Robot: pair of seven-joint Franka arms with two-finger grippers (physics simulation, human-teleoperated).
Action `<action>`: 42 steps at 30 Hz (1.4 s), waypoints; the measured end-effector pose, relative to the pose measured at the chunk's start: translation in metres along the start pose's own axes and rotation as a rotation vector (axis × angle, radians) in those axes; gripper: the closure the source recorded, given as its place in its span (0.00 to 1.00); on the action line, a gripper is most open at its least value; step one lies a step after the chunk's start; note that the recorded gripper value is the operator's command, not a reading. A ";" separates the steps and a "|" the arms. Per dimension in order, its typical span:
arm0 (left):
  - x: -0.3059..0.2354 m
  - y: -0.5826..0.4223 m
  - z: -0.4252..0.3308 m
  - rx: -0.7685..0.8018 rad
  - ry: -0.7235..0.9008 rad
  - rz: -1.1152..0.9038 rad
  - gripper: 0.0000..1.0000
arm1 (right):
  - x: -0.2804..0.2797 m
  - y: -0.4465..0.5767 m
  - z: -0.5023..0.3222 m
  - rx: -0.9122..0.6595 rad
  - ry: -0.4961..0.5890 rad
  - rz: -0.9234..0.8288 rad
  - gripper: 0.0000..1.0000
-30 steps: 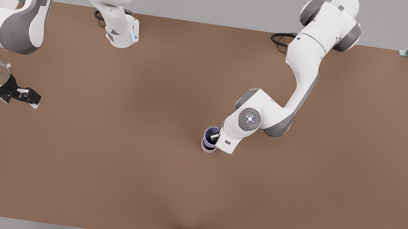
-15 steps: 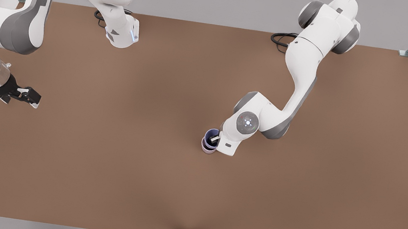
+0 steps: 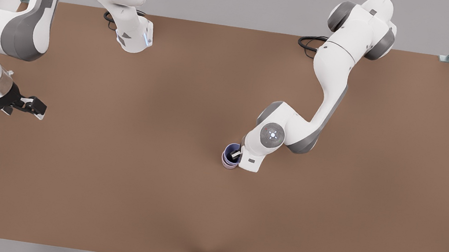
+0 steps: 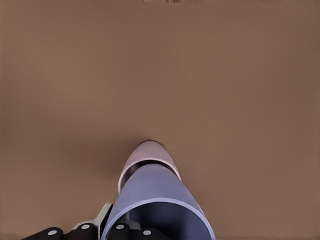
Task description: Stack the cups, with the pink cup at the bottom and the purple cup at the top
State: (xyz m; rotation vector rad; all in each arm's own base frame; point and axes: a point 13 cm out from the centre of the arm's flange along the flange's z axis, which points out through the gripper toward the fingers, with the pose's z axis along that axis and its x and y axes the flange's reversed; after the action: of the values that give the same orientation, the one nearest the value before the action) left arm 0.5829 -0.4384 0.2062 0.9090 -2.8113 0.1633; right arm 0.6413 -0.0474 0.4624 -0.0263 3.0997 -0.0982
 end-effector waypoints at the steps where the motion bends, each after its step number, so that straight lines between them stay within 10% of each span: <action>1: 0.000 0.000 0.000 0.000 0.000 -0.002 0.79 | 0.000 0.000 0.000 0.000 0.000 0.000 0.00; 13: 0.003 -0.003 0.011 -0.001 -0.006 -0.015 0.77 | 0.000 -0.001 0.001 -0.001 0.002 -0.003 0.00; 17: 0.002 -0.004 0.011 0.002 -0.009 -0.017 0.23 | 0.000 0.000 0.001 -0.001 0.002 -0.004 0.00; 29: 0.001 -0.005 0.010 0.007 -0.014 -0.018 0.23 | 0.000 0.001 0.001 -0.001 0.002 -0.008 0.00; 30: 0.001 -0.006 0.009 0.008 -0.014 -0.018 0.00 | 0.000 0.001 0.001 -0.001 0.002 -0.008 0.00; 36: -0.001 -0.006 -0.025 0.024 -0.058 0.006 0.00 | 0.000 0.001 0.001 -0.001 0.003 -0.008 0.00; 42: -0.150 0.102 -0.195 -0.043 -0.252 -0.024 0.00 | 0.000 0.001 0.001 -0.001 0.002 -0.009 0.00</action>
State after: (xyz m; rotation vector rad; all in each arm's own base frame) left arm 0.6699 -0.2395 0.3613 1.0174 -3.0173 -0.0169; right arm 0.6415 -0.0461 0.4615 -0.0398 3.1014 -0.0970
